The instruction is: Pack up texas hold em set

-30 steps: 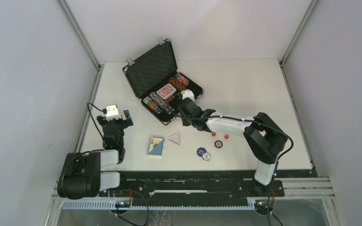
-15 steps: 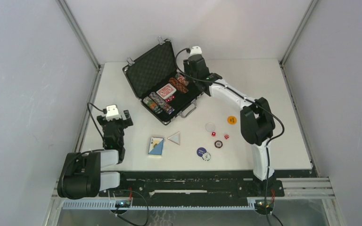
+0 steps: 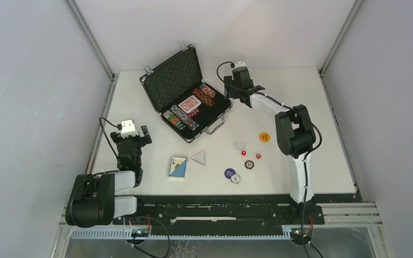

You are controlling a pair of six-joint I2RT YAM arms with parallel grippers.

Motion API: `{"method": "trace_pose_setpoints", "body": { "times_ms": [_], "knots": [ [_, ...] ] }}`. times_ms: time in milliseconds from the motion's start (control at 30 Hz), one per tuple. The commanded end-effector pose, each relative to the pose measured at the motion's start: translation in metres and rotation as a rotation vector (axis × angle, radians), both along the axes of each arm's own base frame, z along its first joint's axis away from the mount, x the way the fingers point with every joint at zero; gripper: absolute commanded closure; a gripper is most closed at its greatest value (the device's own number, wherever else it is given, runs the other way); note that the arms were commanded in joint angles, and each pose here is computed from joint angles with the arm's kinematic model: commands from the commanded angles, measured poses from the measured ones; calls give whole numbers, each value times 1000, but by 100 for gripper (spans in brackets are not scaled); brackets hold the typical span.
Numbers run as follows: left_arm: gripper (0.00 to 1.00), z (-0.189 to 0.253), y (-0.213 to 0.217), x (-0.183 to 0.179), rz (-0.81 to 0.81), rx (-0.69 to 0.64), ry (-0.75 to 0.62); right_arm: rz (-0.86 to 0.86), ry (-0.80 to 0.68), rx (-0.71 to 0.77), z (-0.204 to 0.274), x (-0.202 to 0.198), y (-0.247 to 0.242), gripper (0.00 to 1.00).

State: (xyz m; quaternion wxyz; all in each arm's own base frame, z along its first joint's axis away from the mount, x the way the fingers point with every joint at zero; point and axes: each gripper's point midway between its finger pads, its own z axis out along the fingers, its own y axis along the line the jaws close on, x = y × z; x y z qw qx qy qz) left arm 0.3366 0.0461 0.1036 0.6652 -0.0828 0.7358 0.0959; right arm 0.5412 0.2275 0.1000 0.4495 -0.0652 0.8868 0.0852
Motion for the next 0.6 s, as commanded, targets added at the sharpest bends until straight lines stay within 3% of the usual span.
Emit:
{"method": "trace_pose_setpoints", "body": {
  "times_ms": [0, 567],
  "knots": [
    [0, 30, 5, 15, 22, -9, -86, 114, -29, -53, 5, 1, 14, 29],
    [0, 29, 5, 15, 20, -9, -84, 158, 127, -52, -35, 14, 16, 35]
  ]
}}
